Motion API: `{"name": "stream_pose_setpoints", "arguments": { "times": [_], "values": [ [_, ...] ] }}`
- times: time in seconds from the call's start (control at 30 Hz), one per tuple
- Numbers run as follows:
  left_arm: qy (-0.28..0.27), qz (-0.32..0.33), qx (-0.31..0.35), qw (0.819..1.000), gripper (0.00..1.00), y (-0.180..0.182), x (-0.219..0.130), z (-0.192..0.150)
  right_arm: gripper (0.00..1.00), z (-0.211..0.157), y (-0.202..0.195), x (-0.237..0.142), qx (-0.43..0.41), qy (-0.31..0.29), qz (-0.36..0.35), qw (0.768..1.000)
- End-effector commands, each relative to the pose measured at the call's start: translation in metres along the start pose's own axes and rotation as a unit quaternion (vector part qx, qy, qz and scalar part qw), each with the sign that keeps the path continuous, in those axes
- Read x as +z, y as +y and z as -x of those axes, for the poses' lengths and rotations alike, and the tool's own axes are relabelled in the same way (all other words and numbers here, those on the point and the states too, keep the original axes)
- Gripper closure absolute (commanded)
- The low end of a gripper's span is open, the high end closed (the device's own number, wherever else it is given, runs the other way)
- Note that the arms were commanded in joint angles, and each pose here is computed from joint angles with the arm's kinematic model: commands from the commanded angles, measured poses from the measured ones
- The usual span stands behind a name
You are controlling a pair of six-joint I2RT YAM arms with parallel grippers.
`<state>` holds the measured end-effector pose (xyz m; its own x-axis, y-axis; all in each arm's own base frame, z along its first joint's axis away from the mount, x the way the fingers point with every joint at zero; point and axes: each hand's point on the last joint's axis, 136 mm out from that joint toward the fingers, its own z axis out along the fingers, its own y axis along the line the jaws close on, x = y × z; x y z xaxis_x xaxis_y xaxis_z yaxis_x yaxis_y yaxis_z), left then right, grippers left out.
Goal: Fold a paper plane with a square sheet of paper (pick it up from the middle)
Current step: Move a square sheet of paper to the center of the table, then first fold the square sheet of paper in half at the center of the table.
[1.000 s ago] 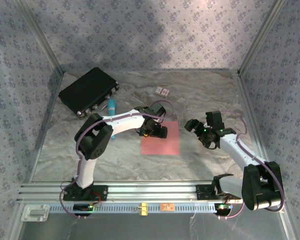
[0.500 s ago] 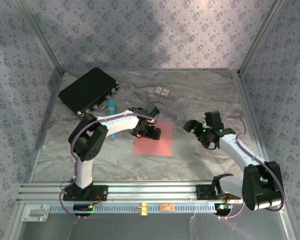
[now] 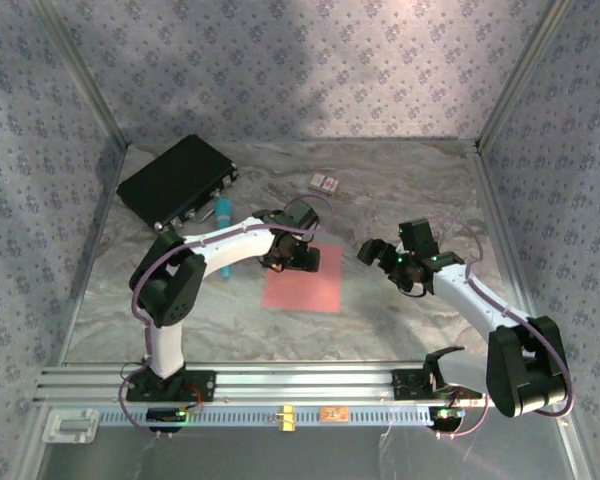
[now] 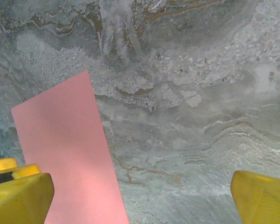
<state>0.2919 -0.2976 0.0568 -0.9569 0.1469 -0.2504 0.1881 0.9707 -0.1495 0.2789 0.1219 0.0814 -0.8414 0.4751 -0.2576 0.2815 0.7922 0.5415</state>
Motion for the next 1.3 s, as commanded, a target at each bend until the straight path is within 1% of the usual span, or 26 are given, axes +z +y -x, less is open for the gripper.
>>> {"name": "stream_pose_setpoints", "arguments": {
  "times": [0.0, 0.07, 0.23, 0.67, 0.83, 0.97, 1.1, 1.27],
  "values": [
    [0.006, 0.034, -0.026, 0.999, 0.1, 0.001, -0.004, -0.003, 0.01, 0.003, -0.003, -0.002, -0.012, -0.002, -0.023, 1.0],
    [0.007, 0.041, -0.029, 0.999, 0.1, 0.0, -0.002, -0.005, 0.01, 0.004, -0.009, -0.004, -0.012, -0.003, -0.036, 0.999],
    [0.016, 0.064, -0.045, 0.997, 0.1, 0.008, 0.001, -0.009, 0.01, 0.003, -0.014, -0.003, 0.001, 0.002, -0.034, 0.999],
    [0.032, 0.054, -0.067, 0.996, 0.09, 0.0, 0.012, -0.014, 0.01, 0.001, -0.011, -0.007, -0.005, 0.001, -0.018, 1.0],
    [0.039, 0.051, -0.06, 0.996, 0.06, -0.008, 0.014, -0.014, 0.01, 0.0, -0.012, -0.009, -0.003, -0.003, -0.015, 1.0],
    [0.046, 0.063, -0.074, 0.994, 0.06, -0.005, 0.018, -0.017, 0.01, 0.0, -0.011, -0.01, -0.004, -0.002, -0.013, 1.0],
    [0.047, 0.057, -0.072, 0.995, 0.06, -0.01, 0.02, -0.015, 0.01, -0.001, -0.011, -0.01, -0.004, -0.001, -0.012, 1.0],
    [0.053, 0.077, -0.057, 0.994, 0.06, -0.006, 0.024, -0.013, 0.01, -0.002, -0.011, -0.009, -0.001, -0.001, -0.009, 1.0]
  ]
}}
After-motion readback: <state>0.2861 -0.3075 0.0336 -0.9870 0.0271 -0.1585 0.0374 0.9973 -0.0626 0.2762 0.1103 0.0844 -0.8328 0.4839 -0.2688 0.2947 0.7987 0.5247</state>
